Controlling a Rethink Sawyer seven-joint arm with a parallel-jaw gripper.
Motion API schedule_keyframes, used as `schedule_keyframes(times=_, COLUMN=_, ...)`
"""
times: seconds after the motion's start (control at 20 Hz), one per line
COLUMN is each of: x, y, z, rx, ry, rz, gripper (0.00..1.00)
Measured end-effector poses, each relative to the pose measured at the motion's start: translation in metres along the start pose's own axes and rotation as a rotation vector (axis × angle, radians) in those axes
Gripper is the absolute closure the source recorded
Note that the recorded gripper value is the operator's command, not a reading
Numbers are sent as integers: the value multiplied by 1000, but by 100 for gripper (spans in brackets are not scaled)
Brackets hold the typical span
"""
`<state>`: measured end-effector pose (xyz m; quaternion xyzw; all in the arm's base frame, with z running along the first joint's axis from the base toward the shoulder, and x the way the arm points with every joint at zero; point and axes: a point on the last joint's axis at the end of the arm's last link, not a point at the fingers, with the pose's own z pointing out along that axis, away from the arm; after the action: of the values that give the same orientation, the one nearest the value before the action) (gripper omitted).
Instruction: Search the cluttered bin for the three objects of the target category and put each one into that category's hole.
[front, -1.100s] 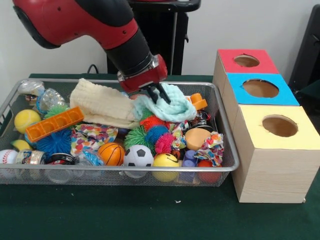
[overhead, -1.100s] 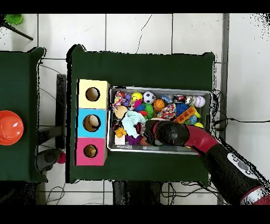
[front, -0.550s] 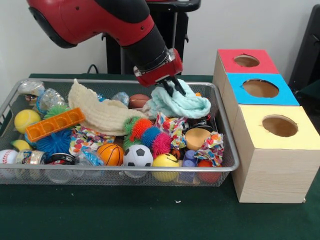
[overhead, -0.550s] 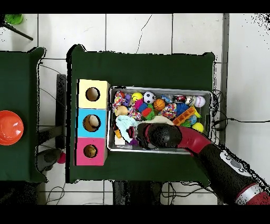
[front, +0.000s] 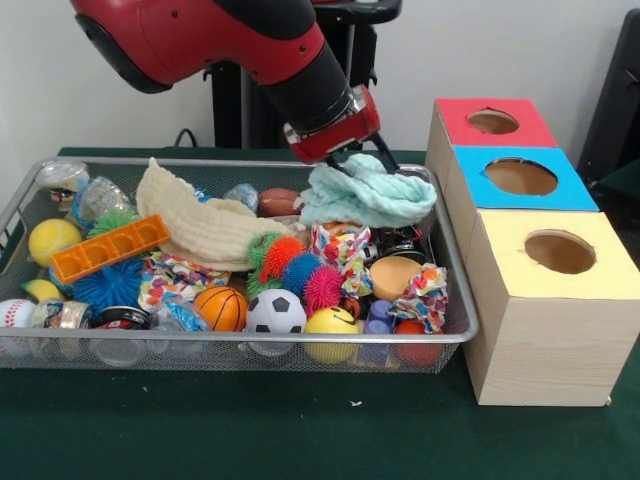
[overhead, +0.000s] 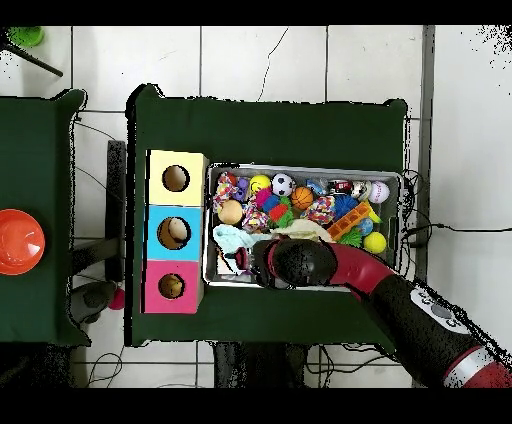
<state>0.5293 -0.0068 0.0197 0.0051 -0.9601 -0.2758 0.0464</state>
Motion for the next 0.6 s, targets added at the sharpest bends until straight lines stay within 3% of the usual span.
schedule_keyframes(times=0.25, x=0, y=5, z=-2, rx=13, ry=3, rz=-15, gripper=0)
schedule_keyframes(times=0.5, x=-7, y=16, z=-11, rx=71, ry=-10, rz=-73, gripper=0)
schedule_keyframes(times=0.6, x=-11, y=21, z=-19, rx=114, ry=-20, rz=-113, gripper=0)
